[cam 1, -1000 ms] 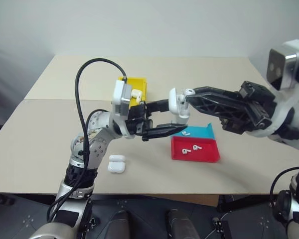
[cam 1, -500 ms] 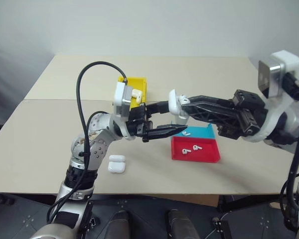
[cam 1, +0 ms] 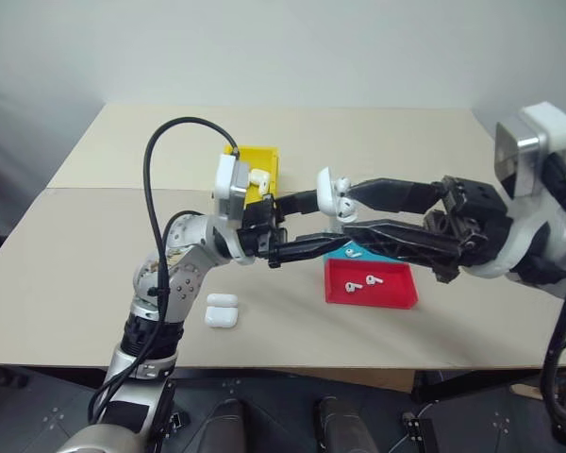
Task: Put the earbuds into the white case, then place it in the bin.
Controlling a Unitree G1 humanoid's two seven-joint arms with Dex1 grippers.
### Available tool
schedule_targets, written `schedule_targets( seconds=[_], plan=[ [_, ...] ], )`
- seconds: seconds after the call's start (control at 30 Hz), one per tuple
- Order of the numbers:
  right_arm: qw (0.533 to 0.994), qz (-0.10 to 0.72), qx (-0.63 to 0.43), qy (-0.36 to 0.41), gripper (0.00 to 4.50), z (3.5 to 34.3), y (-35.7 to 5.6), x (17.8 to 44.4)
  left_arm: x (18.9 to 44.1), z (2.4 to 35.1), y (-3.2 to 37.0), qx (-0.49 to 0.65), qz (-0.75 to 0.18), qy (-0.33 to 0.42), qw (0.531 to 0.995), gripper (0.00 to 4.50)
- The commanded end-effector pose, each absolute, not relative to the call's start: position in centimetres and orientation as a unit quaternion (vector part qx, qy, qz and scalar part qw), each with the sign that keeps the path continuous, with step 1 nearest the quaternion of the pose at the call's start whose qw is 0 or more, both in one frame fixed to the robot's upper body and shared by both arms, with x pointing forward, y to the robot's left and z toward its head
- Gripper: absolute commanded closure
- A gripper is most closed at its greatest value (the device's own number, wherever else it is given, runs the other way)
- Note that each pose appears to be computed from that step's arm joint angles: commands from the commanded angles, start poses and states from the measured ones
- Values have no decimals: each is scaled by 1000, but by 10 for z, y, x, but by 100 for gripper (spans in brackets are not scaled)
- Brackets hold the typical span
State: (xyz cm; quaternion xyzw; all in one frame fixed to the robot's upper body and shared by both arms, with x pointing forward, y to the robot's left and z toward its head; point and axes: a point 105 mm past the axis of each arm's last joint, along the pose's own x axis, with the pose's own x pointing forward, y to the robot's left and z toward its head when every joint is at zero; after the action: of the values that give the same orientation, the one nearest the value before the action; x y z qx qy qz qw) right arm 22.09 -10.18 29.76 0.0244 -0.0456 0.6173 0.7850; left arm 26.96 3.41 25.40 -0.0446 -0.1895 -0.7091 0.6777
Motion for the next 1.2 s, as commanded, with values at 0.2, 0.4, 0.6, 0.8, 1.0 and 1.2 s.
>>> schedule_targets(
  seconds=[0.2, 0.4, 0.6, 0.8, 1.0, 1.2],
  plan=[
    [780, 615, -43, -104, 118, 316, -110, 215, 265, 248, 30, -27, -708, -194, 679, 178],
    [783, 602, -113, -105, 317, 320, -109, 233, 270, 230, 25, -22, -700, -170, 693, 178],
    [754, 586, -273, -117, 449, 309, -85, 256, 275, 216, 19, -5, -693, -158, 703, 178],
    [689, 608, -370, -141, 449, 309, -67, 260, 276, 216, 17, -3, -692, -157, 704, 178],
    [616, 628, -465, -106, 449, 289, -77, 256, 277, 218, 25, 2, -685, -161, 711, 178],
    [626, 615, -470, -95, 449, 289, -97, 256, 281, 222, 31, 2, -670, -168, 723, 178]
  ],
)
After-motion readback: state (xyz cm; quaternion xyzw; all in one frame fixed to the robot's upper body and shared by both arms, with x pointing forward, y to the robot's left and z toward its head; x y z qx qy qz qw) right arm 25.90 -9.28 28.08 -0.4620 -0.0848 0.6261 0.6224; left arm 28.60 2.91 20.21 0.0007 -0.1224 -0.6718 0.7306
